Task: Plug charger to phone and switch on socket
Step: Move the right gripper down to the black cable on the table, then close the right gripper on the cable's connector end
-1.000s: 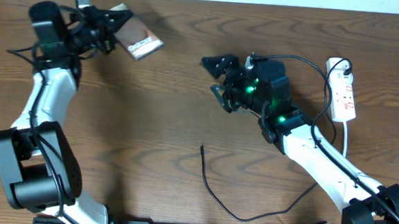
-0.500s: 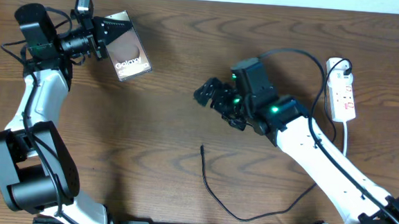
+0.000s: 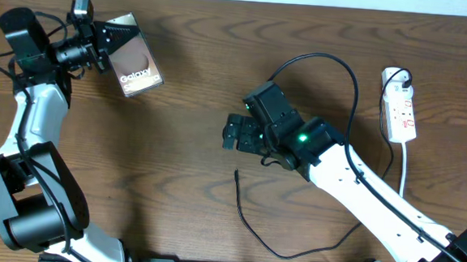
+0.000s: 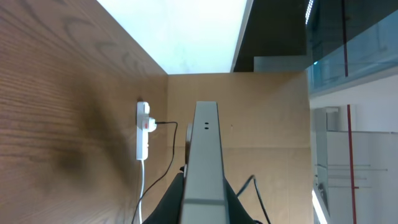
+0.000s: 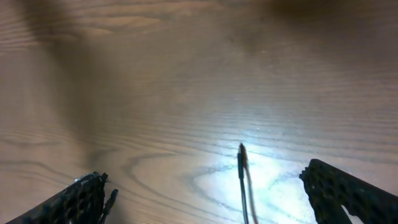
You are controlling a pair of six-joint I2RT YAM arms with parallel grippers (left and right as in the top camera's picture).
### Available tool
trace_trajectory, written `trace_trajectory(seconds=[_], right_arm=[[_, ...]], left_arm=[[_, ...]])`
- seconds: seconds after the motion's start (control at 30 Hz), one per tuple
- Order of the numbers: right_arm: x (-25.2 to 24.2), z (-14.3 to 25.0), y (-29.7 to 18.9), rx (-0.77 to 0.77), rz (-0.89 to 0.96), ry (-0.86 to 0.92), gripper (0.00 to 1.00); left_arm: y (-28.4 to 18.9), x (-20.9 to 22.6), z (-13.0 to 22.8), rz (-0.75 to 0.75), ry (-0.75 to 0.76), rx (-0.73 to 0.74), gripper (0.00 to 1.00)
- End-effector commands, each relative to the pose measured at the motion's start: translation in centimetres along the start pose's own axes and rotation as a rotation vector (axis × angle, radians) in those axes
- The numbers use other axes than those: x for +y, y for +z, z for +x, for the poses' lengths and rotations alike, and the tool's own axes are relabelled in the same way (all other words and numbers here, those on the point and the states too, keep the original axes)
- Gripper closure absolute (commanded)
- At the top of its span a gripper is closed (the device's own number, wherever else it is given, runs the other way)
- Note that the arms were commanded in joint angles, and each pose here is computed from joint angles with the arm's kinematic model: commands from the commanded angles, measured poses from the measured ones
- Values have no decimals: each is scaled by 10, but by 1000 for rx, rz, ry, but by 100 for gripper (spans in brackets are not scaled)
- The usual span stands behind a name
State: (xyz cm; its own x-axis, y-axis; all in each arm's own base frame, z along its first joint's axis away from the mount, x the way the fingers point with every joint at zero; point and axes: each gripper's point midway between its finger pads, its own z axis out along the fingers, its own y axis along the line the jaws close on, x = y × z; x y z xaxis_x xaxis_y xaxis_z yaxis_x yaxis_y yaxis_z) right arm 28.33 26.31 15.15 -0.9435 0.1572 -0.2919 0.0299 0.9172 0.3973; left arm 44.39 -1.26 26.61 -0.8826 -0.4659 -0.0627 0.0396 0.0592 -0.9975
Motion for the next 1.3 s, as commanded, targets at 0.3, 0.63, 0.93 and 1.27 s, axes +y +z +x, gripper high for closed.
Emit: trace_trajectory(seconds=[0.3, 0.63, 0.93, 1.27], right_arm=[[-10, 35, 49, 368, 214, -64, 1], [-24, 60, 92, 504, 362, -59, 6], [-17, 90, 109, 485, 442, -80, 6], [-25, 96, 111, 453, 503, -60, 6]], left_arm=[[-1, -11, 7, 15, 65, 31, 93], [-1, -11, 6, 15, 72, 29, 93], [-1, -11, 7, 15, 72, 30, 92], [-1, -11, 7, 15, 72, 30, 93]])
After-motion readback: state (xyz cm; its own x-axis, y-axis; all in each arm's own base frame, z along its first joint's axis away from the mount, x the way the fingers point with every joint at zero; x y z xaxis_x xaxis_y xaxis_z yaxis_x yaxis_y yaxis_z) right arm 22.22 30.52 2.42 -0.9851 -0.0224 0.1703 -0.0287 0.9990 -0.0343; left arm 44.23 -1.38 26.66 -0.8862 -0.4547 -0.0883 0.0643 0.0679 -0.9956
